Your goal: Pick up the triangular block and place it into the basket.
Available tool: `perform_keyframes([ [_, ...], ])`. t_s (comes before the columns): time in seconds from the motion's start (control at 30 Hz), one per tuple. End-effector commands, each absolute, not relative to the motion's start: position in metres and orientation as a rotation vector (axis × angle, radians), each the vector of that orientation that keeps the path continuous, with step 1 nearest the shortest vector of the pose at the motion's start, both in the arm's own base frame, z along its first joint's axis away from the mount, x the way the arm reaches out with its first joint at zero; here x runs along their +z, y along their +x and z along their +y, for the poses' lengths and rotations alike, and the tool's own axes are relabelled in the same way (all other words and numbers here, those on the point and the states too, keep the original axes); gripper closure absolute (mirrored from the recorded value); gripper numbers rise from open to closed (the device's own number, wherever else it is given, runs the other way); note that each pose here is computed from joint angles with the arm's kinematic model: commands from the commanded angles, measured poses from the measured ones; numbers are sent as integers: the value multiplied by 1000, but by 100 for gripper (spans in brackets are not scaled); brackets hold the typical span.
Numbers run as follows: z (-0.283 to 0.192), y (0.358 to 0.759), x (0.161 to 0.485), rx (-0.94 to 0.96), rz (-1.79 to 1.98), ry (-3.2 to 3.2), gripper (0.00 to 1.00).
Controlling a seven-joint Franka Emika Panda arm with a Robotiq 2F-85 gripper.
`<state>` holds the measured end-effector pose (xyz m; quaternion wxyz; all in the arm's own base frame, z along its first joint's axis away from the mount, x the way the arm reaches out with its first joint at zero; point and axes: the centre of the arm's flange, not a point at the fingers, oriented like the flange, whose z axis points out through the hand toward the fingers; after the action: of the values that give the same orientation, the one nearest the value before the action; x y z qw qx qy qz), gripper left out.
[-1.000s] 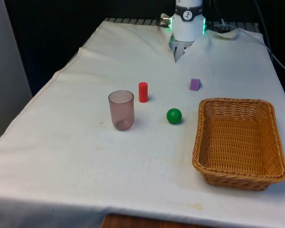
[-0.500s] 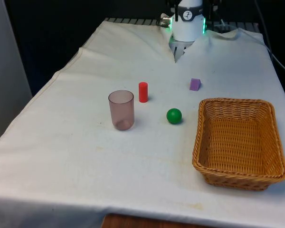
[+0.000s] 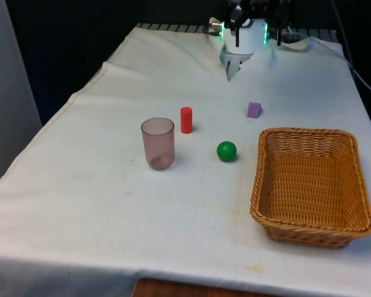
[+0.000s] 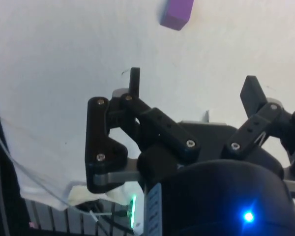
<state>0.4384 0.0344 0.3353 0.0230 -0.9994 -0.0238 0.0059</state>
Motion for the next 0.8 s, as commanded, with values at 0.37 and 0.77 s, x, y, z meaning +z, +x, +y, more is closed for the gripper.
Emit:
perform_keyframes([
  [0.37,41,428,315,-46,-52,-3105,0],
  [0.77,47,418,288,-86,7,-3104,0],
])
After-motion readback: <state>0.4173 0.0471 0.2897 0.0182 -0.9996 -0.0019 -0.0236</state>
